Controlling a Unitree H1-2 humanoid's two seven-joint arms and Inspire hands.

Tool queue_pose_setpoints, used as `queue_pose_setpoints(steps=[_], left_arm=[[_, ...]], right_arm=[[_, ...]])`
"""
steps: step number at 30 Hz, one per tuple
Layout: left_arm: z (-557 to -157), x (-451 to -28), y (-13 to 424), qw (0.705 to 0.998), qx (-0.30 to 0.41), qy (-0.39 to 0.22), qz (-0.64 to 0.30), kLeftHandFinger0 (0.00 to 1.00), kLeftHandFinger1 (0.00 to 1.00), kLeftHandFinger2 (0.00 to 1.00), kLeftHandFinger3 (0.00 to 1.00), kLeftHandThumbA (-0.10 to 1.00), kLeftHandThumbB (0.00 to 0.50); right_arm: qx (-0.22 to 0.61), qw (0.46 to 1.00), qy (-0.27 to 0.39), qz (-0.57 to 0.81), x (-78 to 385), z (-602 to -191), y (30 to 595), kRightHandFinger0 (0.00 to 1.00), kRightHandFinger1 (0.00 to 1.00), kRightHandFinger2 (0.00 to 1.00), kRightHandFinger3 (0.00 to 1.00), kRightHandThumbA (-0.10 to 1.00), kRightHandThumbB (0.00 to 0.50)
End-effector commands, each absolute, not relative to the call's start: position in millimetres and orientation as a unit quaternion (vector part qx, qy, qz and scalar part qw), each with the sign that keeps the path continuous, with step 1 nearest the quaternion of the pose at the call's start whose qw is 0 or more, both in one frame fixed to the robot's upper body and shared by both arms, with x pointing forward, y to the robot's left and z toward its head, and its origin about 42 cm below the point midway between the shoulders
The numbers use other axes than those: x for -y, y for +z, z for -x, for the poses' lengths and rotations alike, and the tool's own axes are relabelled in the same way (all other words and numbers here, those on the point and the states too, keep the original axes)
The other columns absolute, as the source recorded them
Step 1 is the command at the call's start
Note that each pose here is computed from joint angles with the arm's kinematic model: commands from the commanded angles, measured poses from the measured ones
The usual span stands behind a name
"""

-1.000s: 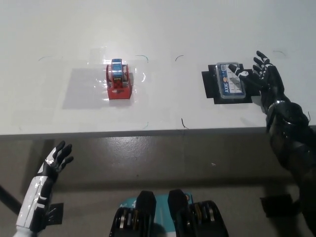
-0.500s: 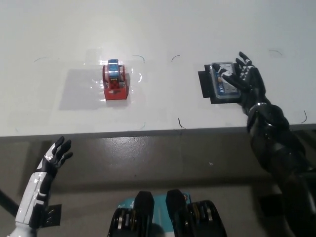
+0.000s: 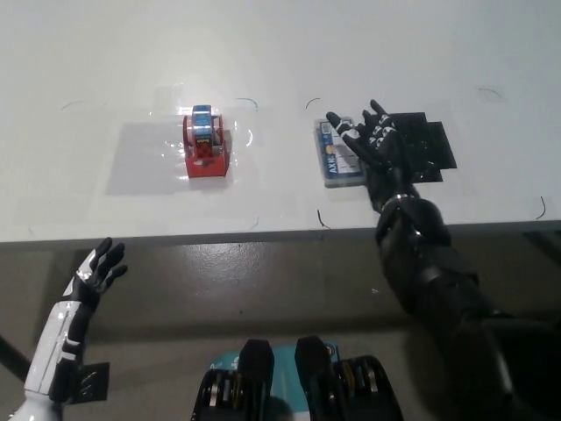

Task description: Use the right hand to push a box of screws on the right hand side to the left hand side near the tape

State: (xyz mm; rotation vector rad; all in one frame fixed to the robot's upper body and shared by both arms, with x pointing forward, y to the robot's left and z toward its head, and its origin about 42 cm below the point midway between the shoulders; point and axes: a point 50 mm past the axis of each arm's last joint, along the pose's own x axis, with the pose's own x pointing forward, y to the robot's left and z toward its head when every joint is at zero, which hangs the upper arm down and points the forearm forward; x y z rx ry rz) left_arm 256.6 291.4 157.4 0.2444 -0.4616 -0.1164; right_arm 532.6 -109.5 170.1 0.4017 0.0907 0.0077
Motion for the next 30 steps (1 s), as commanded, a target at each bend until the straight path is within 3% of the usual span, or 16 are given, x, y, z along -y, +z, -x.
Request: queue_pose_setpoints(steps=[1,18,27,30], left_arm=[[-256,-294,172,0.956,0.255,-0.071,-0.129,1.00,1.00,1.00,1.00,1.00,0.077],[-257,-293,175,0.954,0.261,-0.076,-0.124,1.00,1.00,1.00,1.00,1.00,0.077],[-258,-294,177,0.954,0.267,-0.074,-0.117,1.00,1.00,1.00,1.00,1.00,0.071],[-260,-294,179,0.953,0.270,-0.075,-0.118,1.00,1.00,1.00,1.00,1.00,0.076]], right_arm=[[-0.015,0.969,0.014,-0.245,79,-539,201,1.00,1.00,1.00,1.00,1.00,0.336],[-0.035,0.935,-0.011,-0.353,40,-531,208,1.00,1.00,1.00,1.00,1.00,0.274],[-0.044,0.914,-0.041,-0.402,28,-530,214,1.00,1.00,1.00,1.00,1.00,0.260],[-0.056,0.903,-0.050,-0.423,24,-529,216,1.00,1.00,1.00,1.00,1.00,0.277]])
